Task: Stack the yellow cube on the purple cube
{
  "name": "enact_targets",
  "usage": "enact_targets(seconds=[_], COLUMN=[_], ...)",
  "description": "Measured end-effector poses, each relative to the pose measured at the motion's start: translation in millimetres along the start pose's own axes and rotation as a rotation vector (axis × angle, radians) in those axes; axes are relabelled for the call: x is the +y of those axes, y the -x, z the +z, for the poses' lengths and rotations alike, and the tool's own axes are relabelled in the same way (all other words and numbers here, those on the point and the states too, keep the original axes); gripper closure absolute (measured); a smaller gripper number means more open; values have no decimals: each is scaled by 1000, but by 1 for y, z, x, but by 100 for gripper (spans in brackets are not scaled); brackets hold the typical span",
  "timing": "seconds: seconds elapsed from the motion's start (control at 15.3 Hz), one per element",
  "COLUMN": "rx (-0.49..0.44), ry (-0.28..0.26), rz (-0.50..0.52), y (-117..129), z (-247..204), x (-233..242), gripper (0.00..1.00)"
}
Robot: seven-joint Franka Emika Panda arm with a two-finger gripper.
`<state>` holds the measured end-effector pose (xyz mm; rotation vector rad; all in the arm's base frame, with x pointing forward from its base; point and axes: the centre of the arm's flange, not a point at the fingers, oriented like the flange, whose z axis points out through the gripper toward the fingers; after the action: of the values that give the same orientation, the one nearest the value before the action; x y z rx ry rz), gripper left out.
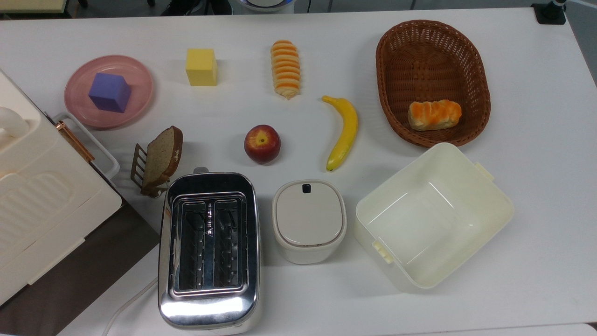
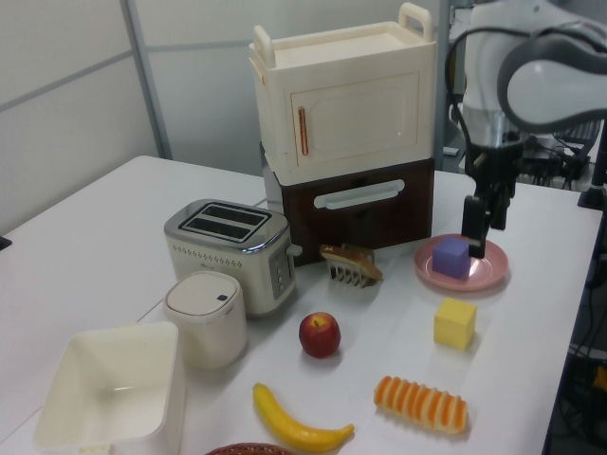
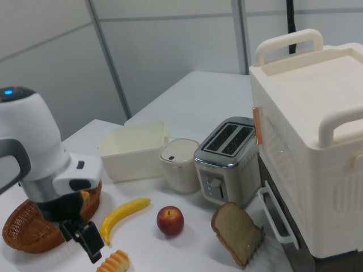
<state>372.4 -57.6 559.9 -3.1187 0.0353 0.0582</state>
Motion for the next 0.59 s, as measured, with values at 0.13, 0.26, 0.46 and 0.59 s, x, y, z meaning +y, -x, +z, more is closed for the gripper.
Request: enact_targets(seconds=[0.13, 0.26, 0.46, 0.59], rx=[3, 9, 24, 33], ry=[-4, -11, -15, -15], rz=[1, 6, 5, 2], y=[3, 8, 13, 12], z=[10, 19, 34, 45], x=[1, 4, 4, 3], gripper=[0, 0, 0, 0])
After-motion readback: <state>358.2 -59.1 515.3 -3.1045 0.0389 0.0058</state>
